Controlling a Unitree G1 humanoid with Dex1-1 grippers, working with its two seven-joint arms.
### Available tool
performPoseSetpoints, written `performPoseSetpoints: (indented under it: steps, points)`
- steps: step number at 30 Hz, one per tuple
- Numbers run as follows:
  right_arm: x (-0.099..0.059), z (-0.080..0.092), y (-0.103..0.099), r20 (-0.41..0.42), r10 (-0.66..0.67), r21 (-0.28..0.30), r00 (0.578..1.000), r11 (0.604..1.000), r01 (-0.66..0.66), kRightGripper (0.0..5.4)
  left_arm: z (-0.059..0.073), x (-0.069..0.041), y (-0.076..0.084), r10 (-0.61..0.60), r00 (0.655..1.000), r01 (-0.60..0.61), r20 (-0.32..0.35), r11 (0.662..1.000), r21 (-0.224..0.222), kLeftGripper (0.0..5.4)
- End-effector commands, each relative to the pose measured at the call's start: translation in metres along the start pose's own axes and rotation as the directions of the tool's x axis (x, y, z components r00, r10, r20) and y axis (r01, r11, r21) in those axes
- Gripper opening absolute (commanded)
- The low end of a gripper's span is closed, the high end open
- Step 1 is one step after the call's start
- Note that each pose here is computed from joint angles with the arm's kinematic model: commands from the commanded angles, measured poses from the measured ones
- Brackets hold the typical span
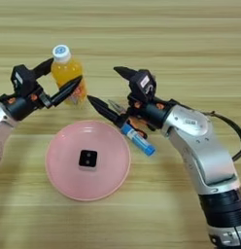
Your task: Move the objects on the table
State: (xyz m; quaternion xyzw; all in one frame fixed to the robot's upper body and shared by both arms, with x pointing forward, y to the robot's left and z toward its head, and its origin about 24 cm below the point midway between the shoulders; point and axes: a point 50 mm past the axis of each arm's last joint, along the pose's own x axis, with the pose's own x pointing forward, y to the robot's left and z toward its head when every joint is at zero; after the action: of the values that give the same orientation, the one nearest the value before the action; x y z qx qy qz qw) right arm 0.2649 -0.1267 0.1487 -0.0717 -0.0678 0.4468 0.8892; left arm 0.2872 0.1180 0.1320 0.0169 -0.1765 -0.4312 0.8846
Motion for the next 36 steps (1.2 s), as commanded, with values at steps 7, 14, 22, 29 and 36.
performPoseSetpoints:
  steps: [7, 14, 22, 29, 36]
  points:
    - [0.012, -0.002, 0.008, -0.061, 0.087, -0.013, 0.994, 0.996, -0.088, 5.4, 0.004, 0.004, -0.008, -0.081, 0.996, 0.082, 0.033, 0.996, -0.024, 3.49]
    - [0.02, -0.007, 0.014, -0.077, 0.116, -0.022, 0.99, 0.993, -0.117, 5.4, 0.002, 0.005, -0.012, -0.103, 0.994, 0.104, 0.032, 0.994, -0.044, 3.49]
    - [0.034, -0.013, 0.018, -0.065, 0.126, -0.019, 0.99, 0.992, -0.127, 5.18, 0.002, 0.005, -0.017, -0.13, 0.991, 0.132, 0.032, 0.989, -0.061, 3.49]
    - [0.043, -0.011, 0.014, -0.014, 0.095, -0.033, 0.995, 0.995, -0.095, 4.2, 0.002, 0.004, -0.017, -0.131, 0.991, 0.133, 0.028, 0.989, -0.071, 3.49]
    - [0.045, -0.007, 0.013, 0.012, 0.093, -0.039, 0.996, 0.995, -0.092, 3.46, -0.001, 0.004, -0.015, -0.122, 0.992, 0.122, 0.014, 0.99, -0.068, 3.49]
